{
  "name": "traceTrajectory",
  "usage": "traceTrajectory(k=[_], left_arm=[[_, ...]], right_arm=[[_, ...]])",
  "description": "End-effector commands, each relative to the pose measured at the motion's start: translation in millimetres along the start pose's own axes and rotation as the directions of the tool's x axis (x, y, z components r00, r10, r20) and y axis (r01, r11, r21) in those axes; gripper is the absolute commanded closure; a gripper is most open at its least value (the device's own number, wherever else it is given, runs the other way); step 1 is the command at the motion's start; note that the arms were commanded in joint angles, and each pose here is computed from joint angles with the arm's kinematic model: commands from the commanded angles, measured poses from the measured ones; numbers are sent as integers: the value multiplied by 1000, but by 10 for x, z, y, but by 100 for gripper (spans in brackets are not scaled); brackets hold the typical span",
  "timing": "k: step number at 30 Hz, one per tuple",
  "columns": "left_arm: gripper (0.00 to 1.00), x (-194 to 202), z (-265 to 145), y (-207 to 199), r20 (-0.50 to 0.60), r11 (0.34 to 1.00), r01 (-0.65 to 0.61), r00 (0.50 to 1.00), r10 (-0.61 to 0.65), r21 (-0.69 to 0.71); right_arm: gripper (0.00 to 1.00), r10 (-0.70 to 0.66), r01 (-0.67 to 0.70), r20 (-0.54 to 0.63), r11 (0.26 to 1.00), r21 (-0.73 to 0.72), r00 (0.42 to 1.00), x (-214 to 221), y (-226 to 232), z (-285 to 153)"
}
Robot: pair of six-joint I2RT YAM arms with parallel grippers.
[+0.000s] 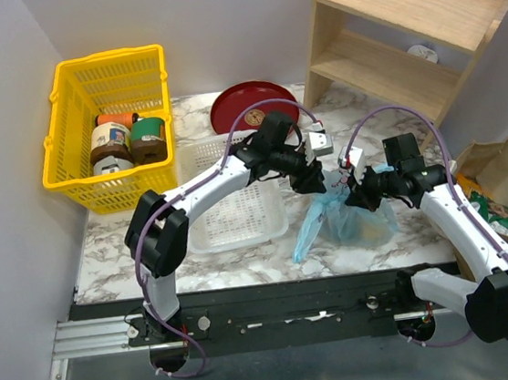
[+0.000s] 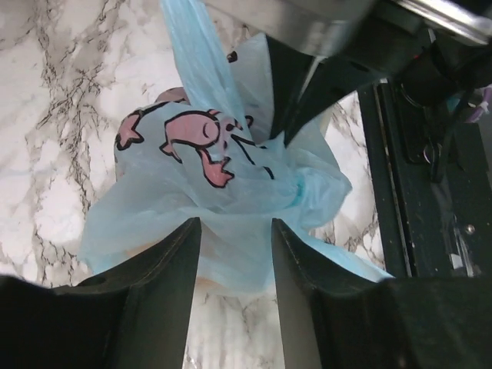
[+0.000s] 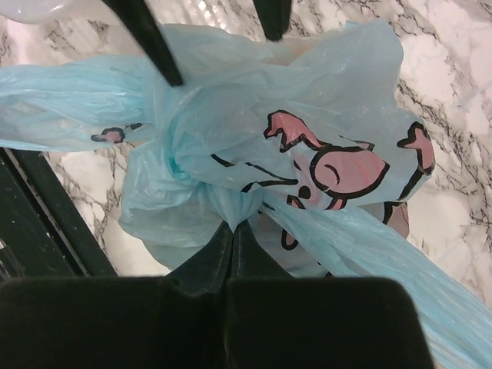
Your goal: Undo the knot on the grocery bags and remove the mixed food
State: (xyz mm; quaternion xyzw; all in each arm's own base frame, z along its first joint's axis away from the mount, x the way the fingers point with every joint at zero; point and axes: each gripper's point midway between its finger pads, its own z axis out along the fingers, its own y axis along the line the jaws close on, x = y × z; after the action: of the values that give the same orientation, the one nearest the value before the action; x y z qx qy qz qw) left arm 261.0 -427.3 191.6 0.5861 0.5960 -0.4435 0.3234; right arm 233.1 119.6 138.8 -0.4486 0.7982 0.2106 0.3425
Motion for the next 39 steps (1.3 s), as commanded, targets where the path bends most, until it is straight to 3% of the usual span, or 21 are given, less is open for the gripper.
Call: traceTrajectory(k=[1,6,10,11,14,15,16,20,26,28,33,35,36,39], left_arm=[[50,23,109,70,-10,1000,8,1000,-8,13],[44,222,150,-18,-59,995,67,996,-63,74],[48,318,148,-101,-80,989,99,993,-91,106],[52,355,157,-143,-91,986,105,991,-93,133],[81,369,157,-251,-120,969,143,985,-120,202],[97,347,150,-278,-117,965,146,985,-123,219],[100,354,147,-275,-118,966,137,987,-113,218],[100,265,6,-163,-123,985,79,991,-60,156],[100,214,-749,322,-93,996,68,993,-73,-55],[100,401,-897,348,-132,994,79,987,-88,-75],[100,764,-1038,248,-205,989,133,968,-142,-60],[100,702,-1011,249,-180,989,133,973,-143,-67],[91,640,-979,226,-166,990,124,977,-133,-62],[37,291,-887,234,-59,993,59,996,-65,-106]], right_arm=[[95,-6,6,56,1000,-1,998,-167,-3,-21],[94,9,-9,65,1000,8,998,-166,-19,-2],[93,10,-11,67,1000,16,998,-136,-33,26],[93,7,-9,68,1000,18,998,-135,-34,30],[93,11,-13,69,1000,18,998,-118,-27,36],[93,14,-15,66,1000,12,998,-105,-18,48],[93,14,-15,64,1000,14,998,-93,-19,48],[98,9,-10,23,999,32,1000,-24,-29,5],[100,64,-64,6,989,134,998,35,-167,-353],[100,92,-96,40,987,125,995,-62,-174,-475],[98,161,-158,-10,977,146,987,130,-181,-640],[97,155,-150,-24,979,136,988,198,-135,-645],[96,127,-125,-8,986,108,992,166,-92,-632],[93,121,-125,39,987,100,992,80,-97,-609]])
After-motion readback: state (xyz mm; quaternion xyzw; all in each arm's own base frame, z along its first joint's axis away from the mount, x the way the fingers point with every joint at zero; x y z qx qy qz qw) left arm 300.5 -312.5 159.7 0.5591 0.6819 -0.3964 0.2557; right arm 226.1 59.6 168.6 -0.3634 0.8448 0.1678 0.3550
